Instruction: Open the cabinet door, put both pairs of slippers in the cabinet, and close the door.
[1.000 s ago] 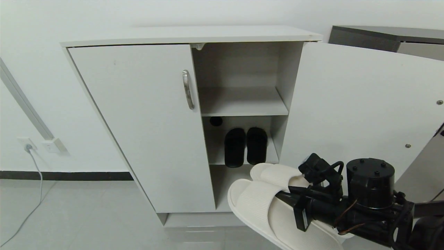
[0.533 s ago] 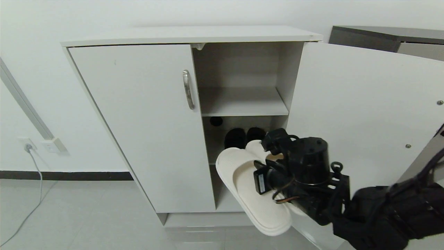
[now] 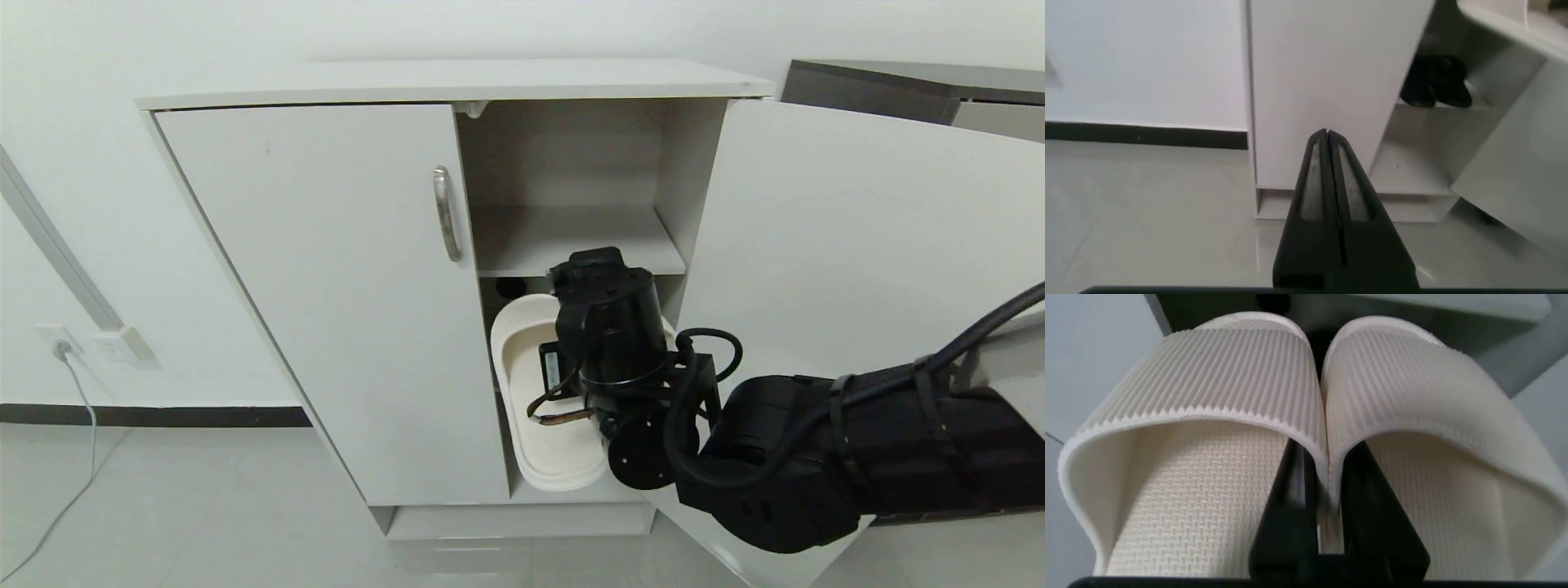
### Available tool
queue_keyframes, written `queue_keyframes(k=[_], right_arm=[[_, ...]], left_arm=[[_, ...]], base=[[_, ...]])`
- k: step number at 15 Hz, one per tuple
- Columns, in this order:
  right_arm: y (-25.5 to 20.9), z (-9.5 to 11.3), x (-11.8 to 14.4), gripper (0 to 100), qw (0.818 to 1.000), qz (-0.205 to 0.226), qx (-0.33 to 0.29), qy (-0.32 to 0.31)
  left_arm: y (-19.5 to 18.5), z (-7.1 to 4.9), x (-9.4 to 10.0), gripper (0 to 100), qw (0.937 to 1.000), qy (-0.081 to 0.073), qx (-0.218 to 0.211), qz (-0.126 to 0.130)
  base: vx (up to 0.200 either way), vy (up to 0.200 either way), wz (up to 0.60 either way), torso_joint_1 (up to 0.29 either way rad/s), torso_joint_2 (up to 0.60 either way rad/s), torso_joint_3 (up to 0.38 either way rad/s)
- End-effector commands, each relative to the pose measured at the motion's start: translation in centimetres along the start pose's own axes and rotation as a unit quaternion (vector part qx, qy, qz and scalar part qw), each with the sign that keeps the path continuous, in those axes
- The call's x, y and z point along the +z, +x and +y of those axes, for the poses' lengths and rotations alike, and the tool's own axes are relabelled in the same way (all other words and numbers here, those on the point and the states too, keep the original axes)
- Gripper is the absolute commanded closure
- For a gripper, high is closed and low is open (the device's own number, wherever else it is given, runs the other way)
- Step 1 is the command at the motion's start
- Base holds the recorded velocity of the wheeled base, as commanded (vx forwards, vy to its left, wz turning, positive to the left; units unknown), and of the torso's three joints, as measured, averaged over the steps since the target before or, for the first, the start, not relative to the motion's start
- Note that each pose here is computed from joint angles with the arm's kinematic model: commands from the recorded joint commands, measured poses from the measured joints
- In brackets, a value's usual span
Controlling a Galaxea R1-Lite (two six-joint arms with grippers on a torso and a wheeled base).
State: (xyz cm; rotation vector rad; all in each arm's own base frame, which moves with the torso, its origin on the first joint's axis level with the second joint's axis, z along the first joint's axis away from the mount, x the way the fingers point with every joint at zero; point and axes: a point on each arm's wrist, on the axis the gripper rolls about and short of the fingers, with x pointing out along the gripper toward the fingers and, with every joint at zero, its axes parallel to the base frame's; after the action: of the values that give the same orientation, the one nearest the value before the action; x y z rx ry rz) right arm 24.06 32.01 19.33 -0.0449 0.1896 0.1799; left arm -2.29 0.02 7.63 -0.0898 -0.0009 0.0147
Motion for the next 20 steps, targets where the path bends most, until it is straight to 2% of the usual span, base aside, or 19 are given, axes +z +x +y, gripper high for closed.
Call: queue_keyframes(k=[1, 6, 9, 13, 20], right_arm=[[-3.2, -1.0, 1.9, 100, 1.0, -0.004, 0.015, 0.001], [-3.8, -1.8, 3.4, 100, 1.0, -0.018, 0.013, 0.013], [-2.2, -1.7, 4.7, 100, 1.0, -0.018, -0.003, 0.018], [2.3, -0.5, 4.8, 100, 0.999, -0.02, -0.032, 0.028], [2.5, -0.9, 5.4, 100, 0.999, -0.006, -0.04, 0.016]], left_arm=[[0.0, 0.0, 0.0, 100, 1.0, 0.0, 0.0, -0.001], [0.0, 0.0, 0.0, 100, 1.0, 0.0, 0.0, 0.0], [0.0, 0.0, 0.0, 100, 1.0, 0.0, 0.0, -0.001], [0.0, 0.0, 0.0, 100, 1.0, 0.0, 0.0, -0.001], [0.0, 0.0, 0.0, 100, 1.0, 0.0, 0.0, 0.0]], base=[[0.0, 0.0, 0.0, 0.0, 0.0, 0.0], [0.0, 0.0, 0.0, 0.0, 0.0, 0.0], [0.0, 0.0, 0.0, 0.0, 0.0, 0.0], [0.0, 0.0, 0.0, 0.0, 0.0, 0.0], [0.0, 0.0, 0.0, 0.0, 0.0, 0.0]])
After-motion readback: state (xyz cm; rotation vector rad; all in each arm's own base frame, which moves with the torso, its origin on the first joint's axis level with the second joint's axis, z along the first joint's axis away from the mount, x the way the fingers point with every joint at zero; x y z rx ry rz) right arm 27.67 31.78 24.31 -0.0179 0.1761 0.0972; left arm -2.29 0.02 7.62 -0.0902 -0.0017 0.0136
